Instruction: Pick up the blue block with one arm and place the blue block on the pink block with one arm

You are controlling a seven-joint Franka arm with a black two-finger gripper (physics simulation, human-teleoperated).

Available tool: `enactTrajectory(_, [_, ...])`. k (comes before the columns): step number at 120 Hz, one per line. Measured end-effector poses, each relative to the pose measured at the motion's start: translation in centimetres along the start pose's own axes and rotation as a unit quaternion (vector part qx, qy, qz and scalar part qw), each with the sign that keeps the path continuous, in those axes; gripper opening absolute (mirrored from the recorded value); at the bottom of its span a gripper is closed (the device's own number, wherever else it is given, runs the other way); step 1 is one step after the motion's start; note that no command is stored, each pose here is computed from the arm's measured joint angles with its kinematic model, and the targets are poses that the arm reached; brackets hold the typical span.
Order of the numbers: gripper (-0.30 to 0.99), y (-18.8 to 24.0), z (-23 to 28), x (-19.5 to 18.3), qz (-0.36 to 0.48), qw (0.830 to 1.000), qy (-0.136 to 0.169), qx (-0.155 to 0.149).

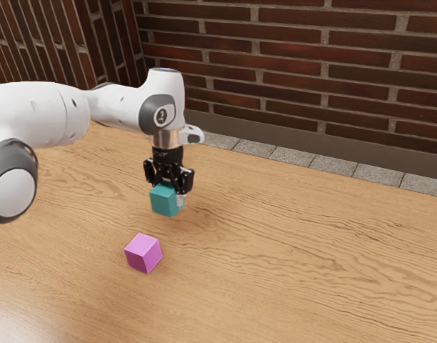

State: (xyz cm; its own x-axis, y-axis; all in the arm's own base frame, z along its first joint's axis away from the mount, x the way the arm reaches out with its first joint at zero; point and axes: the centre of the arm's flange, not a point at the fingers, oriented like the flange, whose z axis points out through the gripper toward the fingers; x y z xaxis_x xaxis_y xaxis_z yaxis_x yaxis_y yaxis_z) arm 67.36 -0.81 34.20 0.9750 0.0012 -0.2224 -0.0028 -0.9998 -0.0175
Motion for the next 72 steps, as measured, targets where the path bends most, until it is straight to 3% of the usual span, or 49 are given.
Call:
enactTrajectory(31, [0.43,-1.5,-0.3,-5.9,0.008,1.000,-0.030,-0.006])
enactTrajectory(72, [0.42,-1.6,2.4,-8.0,0.025,0.998,-0.063,-0.009])
